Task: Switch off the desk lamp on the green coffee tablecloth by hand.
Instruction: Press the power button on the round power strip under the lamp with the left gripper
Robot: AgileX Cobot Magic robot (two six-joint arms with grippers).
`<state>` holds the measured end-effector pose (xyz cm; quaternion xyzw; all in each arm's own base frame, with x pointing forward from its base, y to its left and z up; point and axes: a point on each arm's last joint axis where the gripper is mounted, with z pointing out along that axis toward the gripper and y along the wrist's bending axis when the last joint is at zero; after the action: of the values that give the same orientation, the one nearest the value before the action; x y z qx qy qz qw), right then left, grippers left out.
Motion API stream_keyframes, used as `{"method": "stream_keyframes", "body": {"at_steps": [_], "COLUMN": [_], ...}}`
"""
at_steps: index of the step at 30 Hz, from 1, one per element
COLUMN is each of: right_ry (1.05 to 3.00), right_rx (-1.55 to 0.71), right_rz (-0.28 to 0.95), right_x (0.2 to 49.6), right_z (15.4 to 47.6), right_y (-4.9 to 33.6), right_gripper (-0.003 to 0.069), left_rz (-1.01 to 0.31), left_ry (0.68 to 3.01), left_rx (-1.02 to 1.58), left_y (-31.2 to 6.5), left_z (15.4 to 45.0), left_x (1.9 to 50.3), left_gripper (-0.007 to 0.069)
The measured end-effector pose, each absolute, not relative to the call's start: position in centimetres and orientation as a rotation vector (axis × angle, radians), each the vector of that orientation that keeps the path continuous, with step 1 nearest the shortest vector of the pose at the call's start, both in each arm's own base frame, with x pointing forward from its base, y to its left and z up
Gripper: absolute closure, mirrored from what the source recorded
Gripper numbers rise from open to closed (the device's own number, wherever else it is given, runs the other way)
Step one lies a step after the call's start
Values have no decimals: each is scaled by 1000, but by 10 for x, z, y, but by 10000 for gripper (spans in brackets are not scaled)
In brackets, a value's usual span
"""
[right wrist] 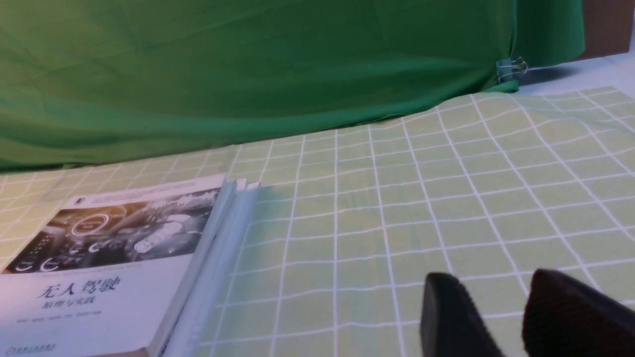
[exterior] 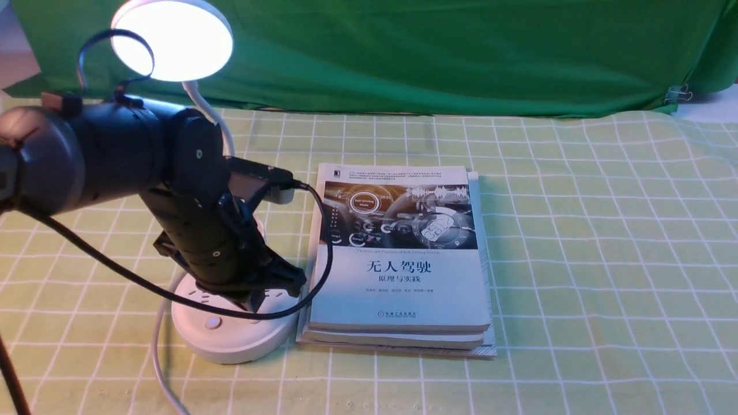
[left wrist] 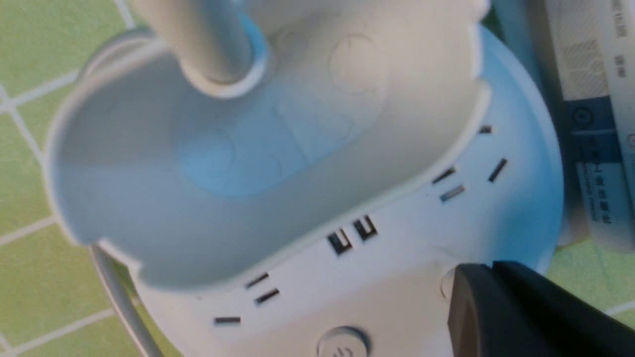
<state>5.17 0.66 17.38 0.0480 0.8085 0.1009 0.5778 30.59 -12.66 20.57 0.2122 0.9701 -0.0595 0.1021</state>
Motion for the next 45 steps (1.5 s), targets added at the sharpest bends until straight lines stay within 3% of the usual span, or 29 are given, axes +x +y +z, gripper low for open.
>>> {"method": "stream_keyframes", "body": {"at_steps": [16,31,39,45], "right_ry": [1891,1893,1893,1893], "right_rx": [112,112,112,112], "right_rz": [236,236,236,236], "right_x": [52,52,52,52], "right_z": [174,174,174,174], "right_y": [7,7,7,7], "right_gripper": [421,421,421,421], "left_rz": [-170,-177,-161,-163], "left_ry": [2925,2865,2926,2925], "left_rx": [624,620,638,636], "left_y": [-130,-130,-134,-134], "left_z": [185,208,185,185], "left_x": [310,303,308,309], "left_gripper": [627,627,627,627]}}
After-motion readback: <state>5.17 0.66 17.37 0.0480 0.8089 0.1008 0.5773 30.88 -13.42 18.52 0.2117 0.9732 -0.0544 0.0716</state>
